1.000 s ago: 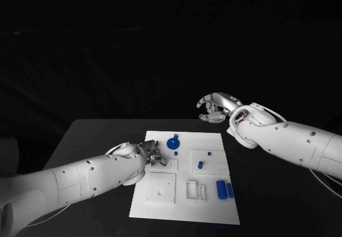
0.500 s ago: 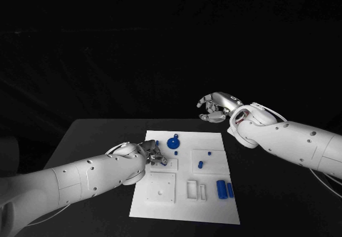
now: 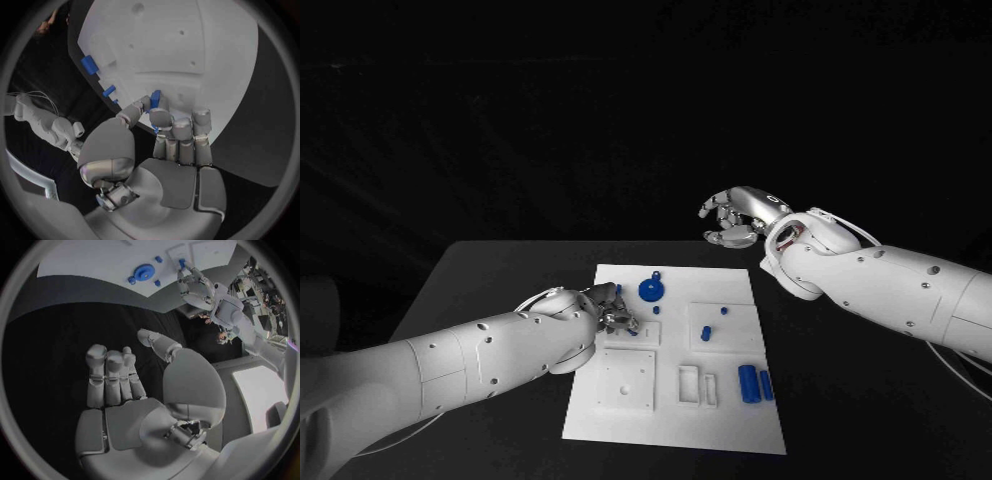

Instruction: Assemble the parts on the task board

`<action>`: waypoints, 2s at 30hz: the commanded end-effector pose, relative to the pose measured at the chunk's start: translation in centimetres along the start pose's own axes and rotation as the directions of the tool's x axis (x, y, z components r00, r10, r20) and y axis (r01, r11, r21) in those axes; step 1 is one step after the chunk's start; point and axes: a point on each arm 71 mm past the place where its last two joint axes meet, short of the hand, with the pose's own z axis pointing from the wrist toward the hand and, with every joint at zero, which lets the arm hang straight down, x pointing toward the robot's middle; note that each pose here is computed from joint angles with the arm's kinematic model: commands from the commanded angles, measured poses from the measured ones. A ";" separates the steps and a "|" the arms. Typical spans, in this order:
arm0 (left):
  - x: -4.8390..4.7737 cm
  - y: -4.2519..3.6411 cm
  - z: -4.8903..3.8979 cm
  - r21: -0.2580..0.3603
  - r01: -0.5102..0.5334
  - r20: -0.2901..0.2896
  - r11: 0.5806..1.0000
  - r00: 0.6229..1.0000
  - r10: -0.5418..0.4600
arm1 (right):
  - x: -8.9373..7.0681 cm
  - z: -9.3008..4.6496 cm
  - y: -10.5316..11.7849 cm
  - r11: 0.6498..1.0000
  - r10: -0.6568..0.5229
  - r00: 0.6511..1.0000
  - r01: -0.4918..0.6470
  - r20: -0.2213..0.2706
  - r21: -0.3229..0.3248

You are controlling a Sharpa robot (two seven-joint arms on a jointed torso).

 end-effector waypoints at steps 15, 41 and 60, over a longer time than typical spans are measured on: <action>0.61 -0.25 0.07 0.005 -0.028 -0.042 1.000 0.999 0.029 | 0.1 0.1 0.1 1.000 0.000 1.000 0.000 -0.013 -0.004; 0.65 -0.05 0.02 -0.001 -0.046 -0.054 0.999 0.997 0.046 | 0.2 0.1 0.1 1.000 -0.001 1.000 0.001 -0.017 -0.002; 0.70 -0.11 -0.05 -0.001 -0.041 -0.057 0.999 0.998 0.041 | 0.2 0.1 0.1 1.000 0.000 1.000 0.000 -0.018 -0.002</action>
